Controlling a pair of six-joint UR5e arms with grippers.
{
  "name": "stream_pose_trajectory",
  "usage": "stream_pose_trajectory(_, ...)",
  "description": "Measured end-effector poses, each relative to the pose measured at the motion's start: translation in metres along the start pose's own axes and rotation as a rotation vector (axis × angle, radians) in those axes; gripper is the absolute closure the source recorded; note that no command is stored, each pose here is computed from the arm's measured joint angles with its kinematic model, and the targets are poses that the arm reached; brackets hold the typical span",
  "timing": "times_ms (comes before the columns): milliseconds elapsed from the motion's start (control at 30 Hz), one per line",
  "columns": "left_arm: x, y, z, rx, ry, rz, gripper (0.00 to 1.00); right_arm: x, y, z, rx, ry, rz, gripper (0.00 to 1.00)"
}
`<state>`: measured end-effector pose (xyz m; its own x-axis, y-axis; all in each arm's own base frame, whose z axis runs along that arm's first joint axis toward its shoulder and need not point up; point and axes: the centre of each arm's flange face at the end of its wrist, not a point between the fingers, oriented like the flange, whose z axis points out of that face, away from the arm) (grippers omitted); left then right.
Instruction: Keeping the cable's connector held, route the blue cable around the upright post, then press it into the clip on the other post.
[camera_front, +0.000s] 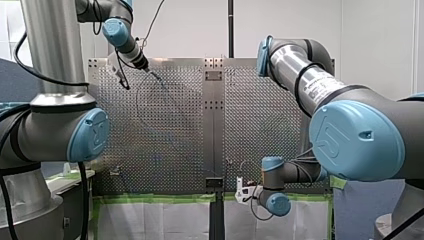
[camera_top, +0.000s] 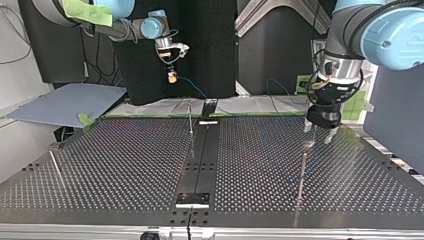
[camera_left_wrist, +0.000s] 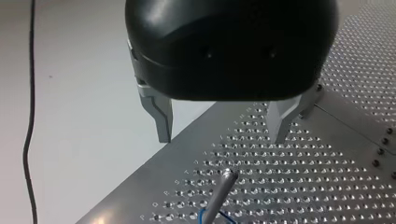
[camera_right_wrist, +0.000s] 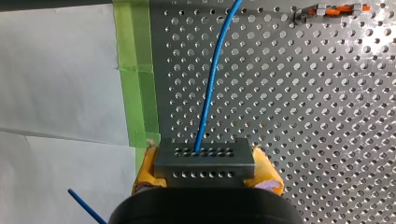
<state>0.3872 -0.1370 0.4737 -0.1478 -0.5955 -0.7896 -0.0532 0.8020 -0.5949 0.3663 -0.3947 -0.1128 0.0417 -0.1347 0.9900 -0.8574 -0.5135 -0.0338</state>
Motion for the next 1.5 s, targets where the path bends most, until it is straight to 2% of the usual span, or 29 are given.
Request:
stream_pose_trajectory(167, -0.003, -0.002, 0.004, 0.004, -0.001, 0.052, 0.0, 0.0, 0.0, 0.0, 0.0, 0.0, 0.0, 1.0)
stream_pose_trajectory(500, -0.028, -0.019, 0.004, 0.007, -0.018, 0.162, 0.0, 0.0, 0.0, 0.0, 0.0, 0.0, 0.0, 1.0)
stream_pose_trajectory(667, -0.028, -0.019, 0.004, 0.0, -0.013, 0.215, 0.0, 0.0, 0.0, 0.0, 0.0, 0.0, 0.0, 1.0)
stream_pose_trajectory(900, -0.02, -0.015, 0.011, -0.02, 0.02, 0.288, 0.0, 0.0, 0.0, 0.0, 0.0, 0.001, 0.001, 1.0)
stream_pose_trajectory(1100, -0.019, -0.014, 0.013, -0.024, 0.022, 0.353, 0.0, 0.0, 0.0, 0.0, 0.0, 0.001, 0.002, 1.0)
stream_pose_trajectory(1233, -0.019, -0.014, 0.013, -0.022, 0.021, 0.373, 0.0, 0.0, 0.0, 0.0, 0.0, 0.001, 0.002, 1.0)
stream_pose_trajectory(1500, -0.017, -0.013, 0.015, -0.024, 0.026, 0.377, 0.0, 0.0, 0.0, 0.0, 0.0, 0.0, 0.002, 1.0)
